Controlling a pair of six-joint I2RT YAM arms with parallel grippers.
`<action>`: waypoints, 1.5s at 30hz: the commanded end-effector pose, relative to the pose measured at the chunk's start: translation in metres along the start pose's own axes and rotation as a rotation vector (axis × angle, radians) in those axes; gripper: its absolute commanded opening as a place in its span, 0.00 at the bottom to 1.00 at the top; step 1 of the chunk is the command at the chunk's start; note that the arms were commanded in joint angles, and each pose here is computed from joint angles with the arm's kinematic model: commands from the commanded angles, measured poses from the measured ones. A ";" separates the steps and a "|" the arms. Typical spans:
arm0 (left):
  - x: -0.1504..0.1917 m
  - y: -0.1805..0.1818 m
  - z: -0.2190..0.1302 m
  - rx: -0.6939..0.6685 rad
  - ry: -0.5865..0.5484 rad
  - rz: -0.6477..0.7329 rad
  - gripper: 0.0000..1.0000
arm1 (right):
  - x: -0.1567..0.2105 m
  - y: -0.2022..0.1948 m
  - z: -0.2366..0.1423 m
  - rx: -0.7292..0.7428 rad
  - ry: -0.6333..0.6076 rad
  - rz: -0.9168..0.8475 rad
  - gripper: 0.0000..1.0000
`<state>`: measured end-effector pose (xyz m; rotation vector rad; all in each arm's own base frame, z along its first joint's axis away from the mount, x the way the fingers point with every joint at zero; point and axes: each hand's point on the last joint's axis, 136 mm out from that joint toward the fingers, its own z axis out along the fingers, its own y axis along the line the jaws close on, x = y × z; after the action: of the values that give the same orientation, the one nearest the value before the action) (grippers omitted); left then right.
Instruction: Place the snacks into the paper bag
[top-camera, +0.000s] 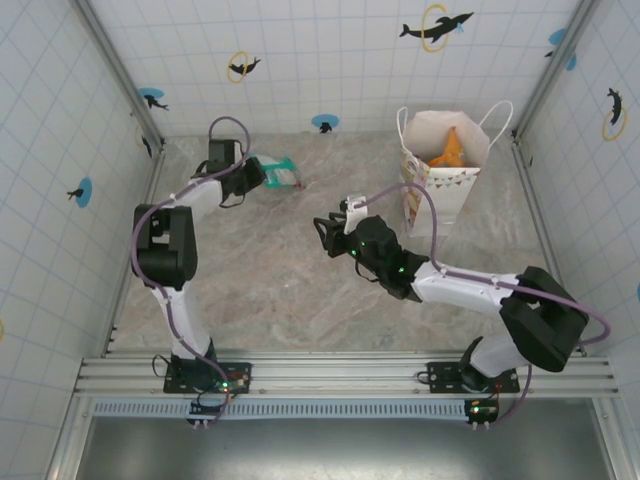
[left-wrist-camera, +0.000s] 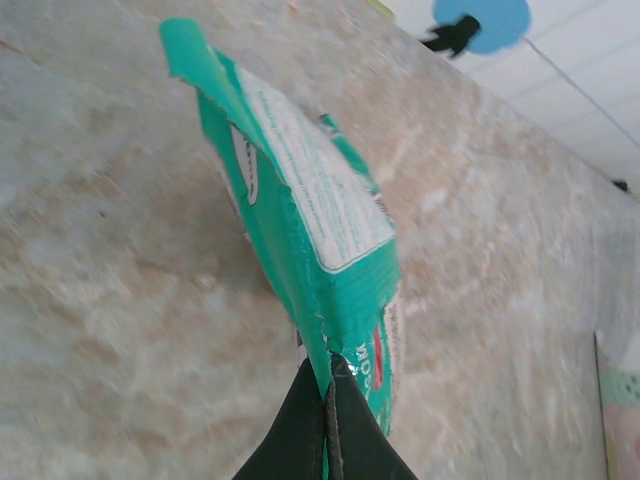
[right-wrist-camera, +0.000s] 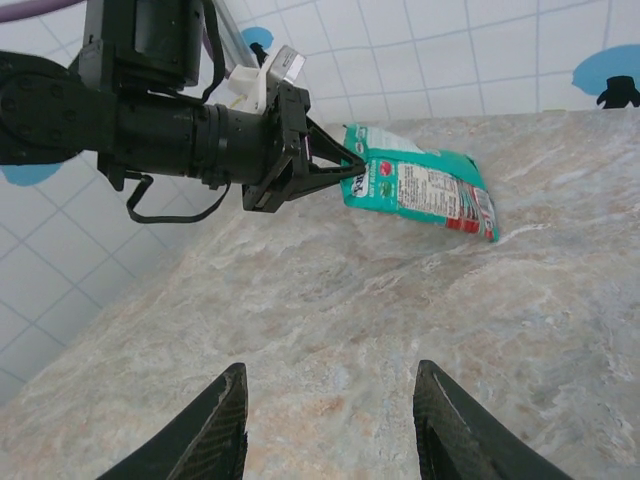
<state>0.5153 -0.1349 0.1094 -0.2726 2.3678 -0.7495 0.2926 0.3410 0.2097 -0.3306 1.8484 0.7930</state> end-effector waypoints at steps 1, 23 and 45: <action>0.019 -0.023 -0.027 0.017 0.060 0.111 0.00 | -0.011 -0.004 -0.016 0.032 -0.056 -0.011 0.46; 0.118 -0.125 -0.125 0.215 0.319 0.762 0.00 | -0.013 -0.027 -0.072 0.105 -0.059 -0.210 0.47; 0.208 -0.180 -0.183 0.512 0.375 1.330 0.00 | 0.012 -0.016 -0.087 -0.173 0.195 -0.559 0.62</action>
<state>0.2563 -0.2736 0.2024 1.4759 2.1115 -0.6552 0.2413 0.2684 0.2048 -0.8825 1.7923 0.5217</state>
